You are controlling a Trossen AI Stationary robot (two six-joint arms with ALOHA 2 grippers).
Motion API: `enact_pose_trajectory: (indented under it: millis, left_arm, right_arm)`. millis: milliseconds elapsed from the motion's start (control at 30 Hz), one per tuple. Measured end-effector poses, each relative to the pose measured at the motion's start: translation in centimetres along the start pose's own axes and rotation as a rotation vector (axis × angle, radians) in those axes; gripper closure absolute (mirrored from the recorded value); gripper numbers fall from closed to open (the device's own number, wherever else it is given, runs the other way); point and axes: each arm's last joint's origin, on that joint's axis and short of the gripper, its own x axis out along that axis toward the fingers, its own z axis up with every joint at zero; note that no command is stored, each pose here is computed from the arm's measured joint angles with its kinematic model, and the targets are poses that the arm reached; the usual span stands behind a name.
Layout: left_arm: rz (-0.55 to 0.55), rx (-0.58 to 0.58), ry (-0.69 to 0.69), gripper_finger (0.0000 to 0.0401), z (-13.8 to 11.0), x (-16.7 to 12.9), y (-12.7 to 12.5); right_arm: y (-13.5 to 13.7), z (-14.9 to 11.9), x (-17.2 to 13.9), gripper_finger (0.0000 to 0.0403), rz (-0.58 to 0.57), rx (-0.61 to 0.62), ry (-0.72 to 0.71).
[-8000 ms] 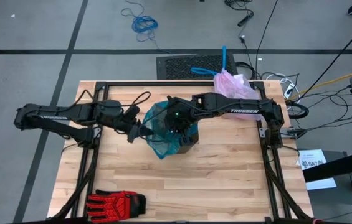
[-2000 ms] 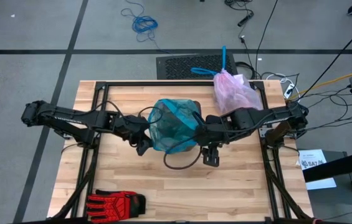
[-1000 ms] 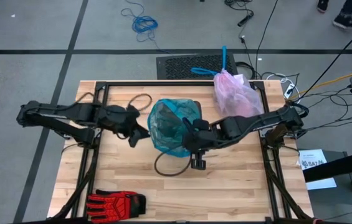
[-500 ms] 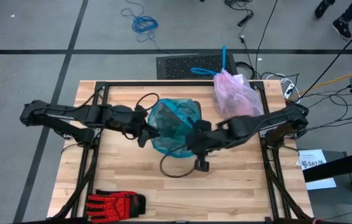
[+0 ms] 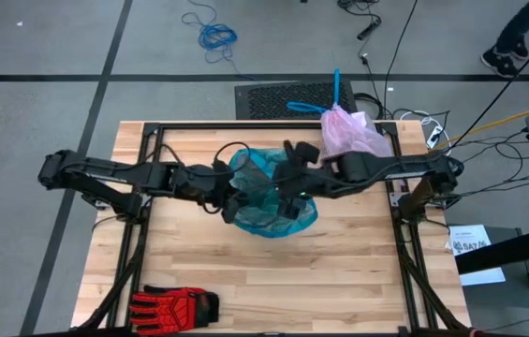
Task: Place trash/remove bag and relplace
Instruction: Insert the blue trash bag into the black trash bin
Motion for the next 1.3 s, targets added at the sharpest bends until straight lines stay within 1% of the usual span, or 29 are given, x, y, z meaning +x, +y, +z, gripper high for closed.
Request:
enact_pose_trajectory:
  millis: [100, 200, 267, 333, 400, 500, 600, 700, 733, 900, 1067, 1200, 1300]
  left_arm:
    - [0.004, -0.003, 0.001, 0.0264, 0.0, 0.4, 0.0]
    - [0.0, -0.004, -0.006, 0.0264, 0.0, 0.5, -0.1]
    - [0.0, -0.005, -0.014, 0.0264, 0.1, 0.5, -0.1]
    - [0.006, -0.005, -0.018, 0.0264, 0.1, 0.5, -0.1]
    - [0.008, -0.005, -0.019, 0.0264, 0.1, 0.5, -0.1]
    - [0.01, -0.005, -0.018, 0.0264, 0.1, 0.5, -0.1]
    - [0.01, -0.005, -0.018, 0.0264, 0.1, 0.5, 0.0]
    - [0.011, -0.005, -0.017, 0.0264, 0.0, 0.5, 0.0]
    - [0.012, -0.005, -0.016, 0.0264, 0.0, 0.5, 0.0]
    - [0.018, -0.003, -0.008, 0.0264, -0.1, 0.5, 0.0]
    - [0.028, 0.001, 0.009, 0.0274, -0.2, 0.4, 0.1]
    - [0.024, 0.005, 0.017, 0.0298, -0.2, 0.5, 0.2]
    - [0.023, 0.007, 0.018, 0.0318, -0.3, 0.5, 0.2]
  right_arm:
    - [0.5, -0.1, 1.8, 0.0182, -0.016, -0.014, 0.037]
    - [1.1, -0.3, 3.4, 0.0153, -0.042, -0.03, 0.065]
    - [1.3, -0.5, 4.4, 0.0145, -0.114, -0.047, 0.078]
    - [1.2, -0.8, 5.2, 0.0146, -0.222, -0.074, 0.099]
    - [0.9, -1.1, 5.9, 0.0161, -0.318, -0.077, 0.117]
    - [0.0, -1.4, 6.4, 0.0208, -0.362, -0.043, 0.153]
    - [-0.7, -1.5, 6.7, 0.0281, -0.367, -0.018, 0.185]
    - [-1.0, -1.4, 6.4, 0.0371, -0.365, -0.02, 0.181]
    - [-1.1, -1.4, 6.2, 0.0386, -0.363, -0.024, 0.175]
    - [-2.2, -1.2, 5.0, 0.04, -0.363, 0.022, 0.159]
    - [-4.5, -1.0, 3.8, 0.0402, -0.377, 0.108, 0.15]
    - [-5.3, -0.7, 3.6, 0.0403, -0.244, 0.12, 0.174]
    - [-5.4, -0.7, 2.7, 0.0403, -0.215, 0.125, 0.157]
